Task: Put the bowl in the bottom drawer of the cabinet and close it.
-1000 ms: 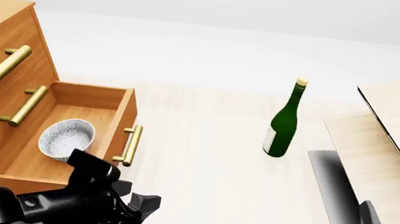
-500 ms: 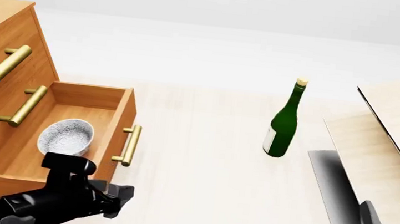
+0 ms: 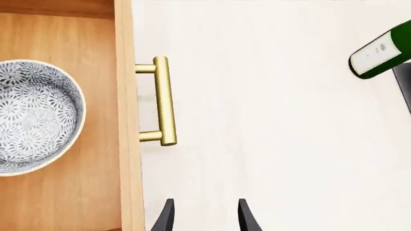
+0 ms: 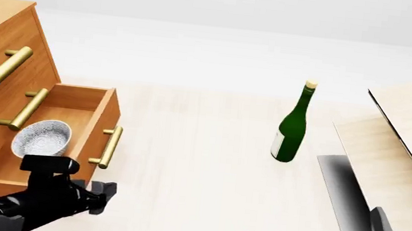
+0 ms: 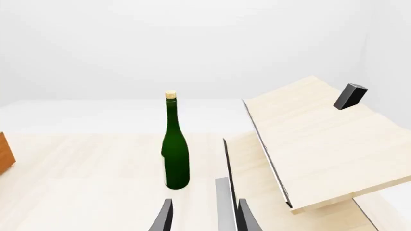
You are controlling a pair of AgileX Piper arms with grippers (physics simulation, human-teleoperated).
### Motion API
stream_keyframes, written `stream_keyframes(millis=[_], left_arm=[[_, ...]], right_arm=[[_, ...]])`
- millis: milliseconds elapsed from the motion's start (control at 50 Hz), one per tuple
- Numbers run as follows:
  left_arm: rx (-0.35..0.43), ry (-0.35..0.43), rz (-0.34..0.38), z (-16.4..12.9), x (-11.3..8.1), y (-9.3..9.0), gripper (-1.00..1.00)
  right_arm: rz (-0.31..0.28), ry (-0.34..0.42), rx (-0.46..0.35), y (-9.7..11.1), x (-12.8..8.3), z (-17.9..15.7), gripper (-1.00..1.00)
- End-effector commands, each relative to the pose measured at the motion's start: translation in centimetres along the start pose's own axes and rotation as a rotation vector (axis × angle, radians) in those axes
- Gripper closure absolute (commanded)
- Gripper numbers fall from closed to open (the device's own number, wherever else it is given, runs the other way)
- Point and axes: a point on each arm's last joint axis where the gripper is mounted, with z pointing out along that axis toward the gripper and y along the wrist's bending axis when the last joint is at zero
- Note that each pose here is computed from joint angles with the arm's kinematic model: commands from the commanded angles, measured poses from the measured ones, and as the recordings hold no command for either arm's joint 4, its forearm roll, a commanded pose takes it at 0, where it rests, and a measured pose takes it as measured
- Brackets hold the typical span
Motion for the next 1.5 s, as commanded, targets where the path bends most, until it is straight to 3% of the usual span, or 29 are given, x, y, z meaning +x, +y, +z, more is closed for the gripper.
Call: stream_keyframes(millis=[20,580,1500], left_arm=[[-0.091,0.031,-0.061,0.2,0.7,2.1,-1.0],[-0.215,0.023,-0.161,0.4,2.2,5.2,-1.0],[-0.465,-0.042,-0.237,-0.5,1.7,11.1,-1.0]], right_arm=[[0.0,0.0,0.0,0.0,0.0,0.0,-1.0],[0.0,0.0,0.0,0.0,0.0,0.0,-1.0],[0.0,0.0,0.0,0.0,0.0,0.0,-1.0]])
